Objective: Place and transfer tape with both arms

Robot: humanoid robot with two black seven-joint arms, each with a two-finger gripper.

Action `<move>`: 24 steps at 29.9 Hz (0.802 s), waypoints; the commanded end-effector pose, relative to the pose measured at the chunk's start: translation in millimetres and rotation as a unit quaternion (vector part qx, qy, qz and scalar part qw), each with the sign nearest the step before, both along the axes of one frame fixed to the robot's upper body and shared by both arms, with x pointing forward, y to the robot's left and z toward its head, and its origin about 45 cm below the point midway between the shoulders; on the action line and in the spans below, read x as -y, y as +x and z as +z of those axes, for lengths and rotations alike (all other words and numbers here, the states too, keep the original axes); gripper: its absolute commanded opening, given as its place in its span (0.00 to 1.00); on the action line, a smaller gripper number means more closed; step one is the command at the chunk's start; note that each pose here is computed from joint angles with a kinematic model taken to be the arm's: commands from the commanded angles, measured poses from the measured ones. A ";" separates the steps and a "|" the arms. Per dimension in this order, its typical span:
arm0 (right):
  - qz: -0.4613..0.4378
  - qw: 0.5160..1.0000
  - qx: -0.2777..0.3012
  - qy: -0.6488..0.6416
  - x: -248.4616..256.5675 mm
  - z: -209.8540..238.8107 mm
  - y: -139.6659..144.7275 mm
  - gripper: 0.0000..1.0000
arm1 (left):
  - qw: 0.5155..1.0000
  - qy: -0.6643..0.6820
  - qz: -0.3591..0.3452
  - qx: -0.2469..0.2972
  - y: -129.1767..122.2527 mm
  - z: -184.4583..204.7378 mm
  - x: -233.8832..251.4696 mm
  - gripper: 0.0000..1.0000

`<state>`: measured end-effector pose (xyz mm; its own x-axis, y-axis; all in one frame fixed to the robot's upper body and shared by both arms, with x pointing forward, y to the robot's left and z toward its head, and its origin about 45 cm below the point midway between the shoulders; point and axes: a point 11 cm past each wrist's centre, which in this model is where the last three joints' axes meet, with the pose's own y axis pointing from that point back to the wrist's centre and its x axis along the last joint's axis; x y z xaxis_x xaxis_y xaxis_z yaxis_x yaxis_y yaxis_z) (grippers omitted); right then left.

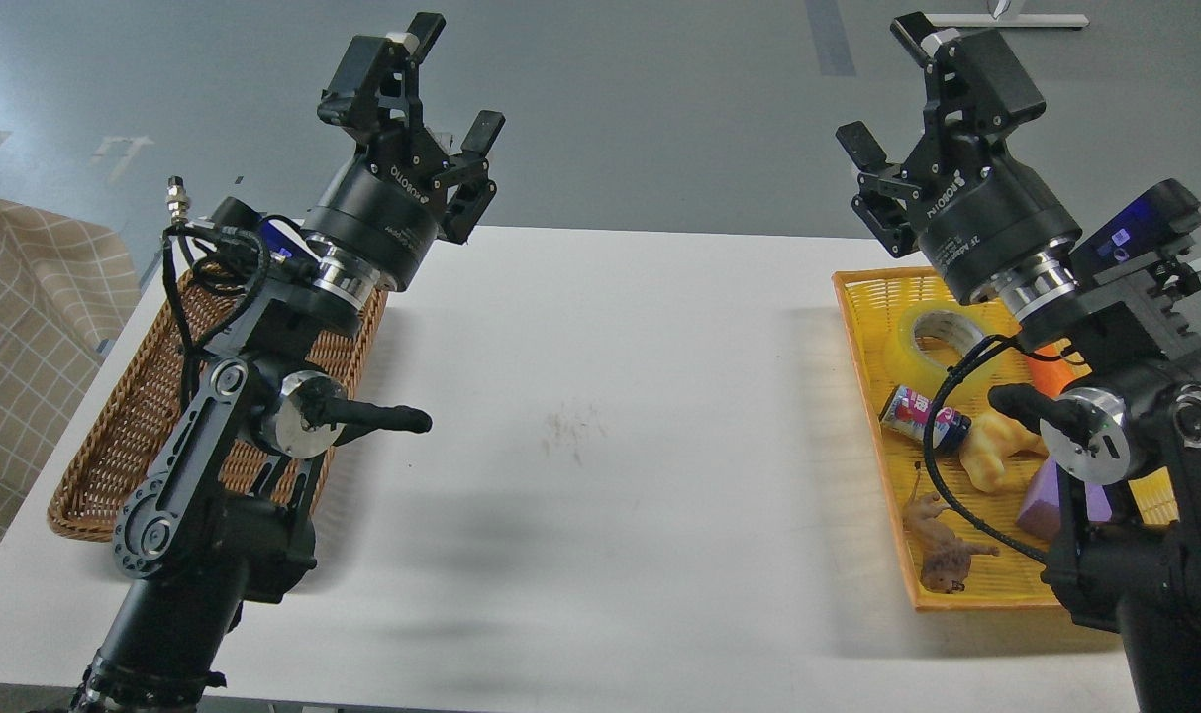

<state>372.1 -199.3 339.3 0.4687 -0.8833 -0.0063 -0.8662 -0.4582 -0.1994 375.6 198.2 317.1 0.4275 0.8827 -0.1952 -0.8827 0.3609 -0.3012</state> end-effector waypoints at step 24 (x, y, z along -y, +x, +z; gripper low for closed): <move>0.004 1.000 -0.002 -0.002 -1.9 -3.4 -3.7 1.00 | 1.000 0.003 0.002 -0.009 -3.9 -8.5 -1.6 0.98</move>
<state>369.7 -198.4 335.7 0.4729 -0.8811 -0.0066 -0.8652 -0.4630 -0.1926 372.7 200.0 310.6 0.4214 0.8860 -0.1935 -0.8886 0.3608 -0.2831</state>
